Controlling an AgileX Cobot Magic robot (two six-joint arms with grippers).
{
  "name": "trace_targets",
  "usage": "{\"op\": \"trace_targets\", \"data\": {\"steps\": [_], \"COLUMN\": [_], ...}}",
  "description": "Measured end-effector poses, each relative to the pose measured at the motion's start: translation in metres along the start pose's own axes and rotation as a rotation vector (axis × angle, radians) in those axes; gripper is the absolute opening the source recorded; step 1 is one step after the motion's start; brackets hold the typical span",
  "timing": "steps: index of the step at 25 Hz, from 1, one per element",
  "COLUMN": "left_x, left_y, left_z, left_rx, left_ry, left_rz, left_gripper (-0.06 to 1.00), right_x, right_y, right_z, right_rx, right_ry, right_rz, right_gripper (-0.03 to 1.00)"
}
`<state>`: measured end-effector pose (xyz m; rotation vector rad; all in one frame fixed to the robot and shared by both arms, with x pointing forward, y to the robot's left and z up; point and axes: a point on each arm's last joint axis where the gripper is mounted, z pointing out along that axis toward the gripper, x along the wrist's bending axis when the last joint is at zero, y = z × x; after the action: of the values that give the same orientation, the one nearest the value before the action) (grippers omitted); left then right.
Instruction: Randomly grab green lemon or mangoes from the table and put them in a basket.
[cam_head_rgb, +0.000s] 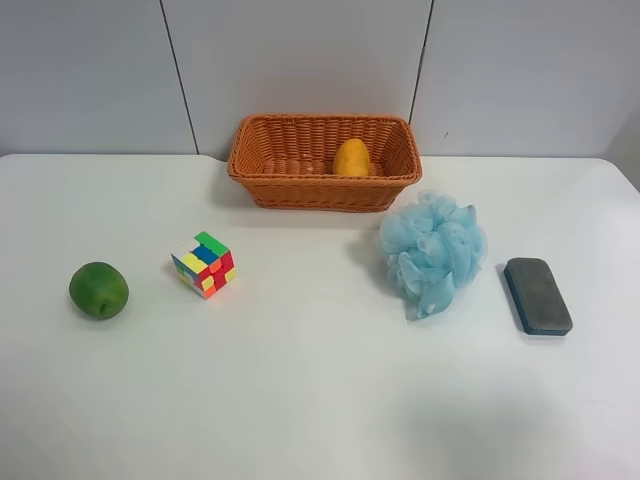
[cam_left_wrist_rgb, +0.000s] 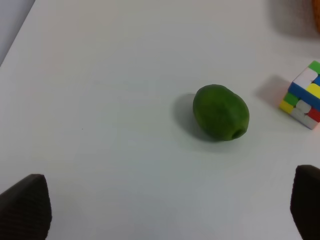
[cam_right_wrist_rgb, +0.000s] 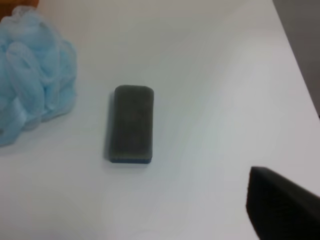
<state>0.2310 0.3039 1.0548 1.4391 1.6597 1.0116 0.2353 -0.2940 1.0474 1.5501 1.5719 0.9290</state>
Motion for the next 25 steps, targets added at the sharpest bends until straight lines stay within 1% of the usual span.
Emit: {"op": "trace_targets", "data": {"steps": [10, 25], "left_x": [0.0, -0.0001], "left_y": [0.0, 0.0], "left_z": [0.0, 0.0], "left_rx": [0.0, 0.0], "left_ry": [0.0, -0.001], "left_rz": [0.0, 0.0], "left_gripper": [0.95, 0.95], "right_x": [-0.0048, -0.0061], "right_y": [-0.0007, -0.0007], "right_z": [0.0003, 0.0004], "right_rx": [0.003, 0.003], "right_ry": [0.038, 0.032], "right_rz": [0.002, 0.005], "right_gripper": [0.99, 0.99]}}
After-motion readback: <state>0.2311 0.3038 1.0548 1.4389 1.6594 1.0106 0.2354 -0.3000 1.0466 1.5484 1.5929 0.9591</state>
